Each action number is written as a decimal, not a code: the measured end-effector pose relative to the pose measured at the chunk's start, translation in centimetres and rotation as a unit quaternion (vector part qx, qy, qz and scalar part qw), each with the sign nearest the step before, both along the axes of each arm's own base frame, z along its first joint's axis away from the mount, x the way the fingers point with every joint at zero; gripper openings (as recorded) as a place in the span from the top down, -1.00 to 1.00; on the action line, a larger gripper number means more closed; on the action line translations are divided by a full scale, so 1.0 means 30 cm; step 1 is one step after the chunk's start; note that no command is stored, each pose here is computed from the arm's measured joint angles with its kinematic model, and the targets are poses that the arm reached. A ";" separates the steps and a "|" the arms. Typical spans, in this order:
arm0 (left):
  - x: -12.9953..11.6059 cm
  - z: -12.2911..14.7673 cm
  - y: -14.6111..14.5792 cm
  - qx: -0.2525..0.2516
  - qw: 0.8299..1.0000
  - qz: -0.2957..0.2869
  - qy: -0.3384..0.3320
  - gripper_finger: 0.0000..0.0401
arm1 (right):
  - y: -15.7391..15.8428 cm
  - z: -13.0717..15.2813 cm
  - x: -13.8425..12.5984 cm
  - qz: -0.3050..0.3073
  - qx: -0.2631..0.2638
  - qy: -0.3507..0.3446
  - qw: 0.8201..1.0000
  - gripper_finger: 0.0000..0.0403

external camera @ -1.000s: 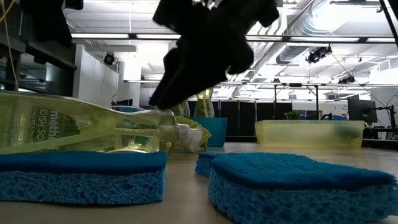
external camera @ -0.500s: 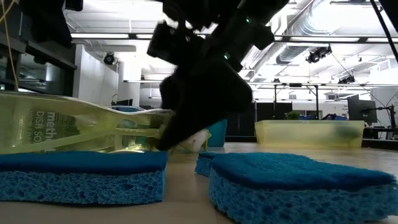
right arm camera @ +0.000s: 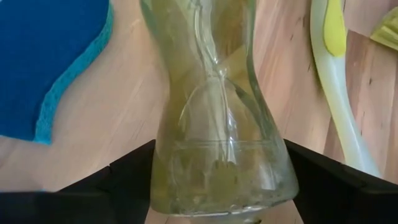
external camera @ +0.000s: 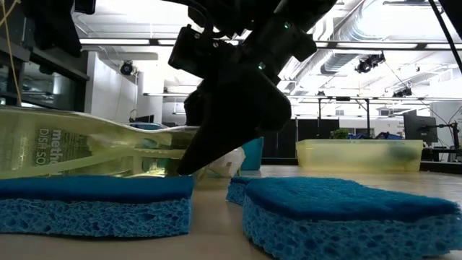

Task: Pick & Place Kitchen Sink Supplies
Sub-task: Put the yellow soap dispenser into the blue bin

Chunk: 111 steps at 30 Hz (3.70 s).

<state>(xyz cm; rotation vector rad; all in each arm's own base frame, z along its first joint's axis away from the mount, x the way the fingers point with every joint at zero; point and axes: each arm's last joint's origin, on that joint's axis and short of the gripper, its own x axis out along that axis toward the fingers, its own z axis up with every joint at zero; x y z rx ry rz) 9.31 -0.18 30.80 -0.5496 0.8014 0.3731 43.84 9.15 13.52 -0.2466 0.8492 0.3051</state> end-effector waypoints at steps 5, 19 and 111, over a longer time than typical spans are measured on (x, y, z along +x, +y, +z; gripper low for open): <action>0.000 0.000 0.000 -0.001 1.000 -0.001 0.000 0.54 | 0.000 -0.001 0.000 -0.004 0.004 0.002 1.000 -0.39; 0.000 0.000 0.000 -0.002 1.000 -0.001 0.000 0.54 | 0.034 0.030 -0.024 -0.018 0.019 0.017 1.000 -0.39; 0.002 0.003 0.002 0.010 1.000 0.009 -0.006 0.54 | -0.668 0.666 -0.162 -0.351 -0.008 0.252 0.902 -0.39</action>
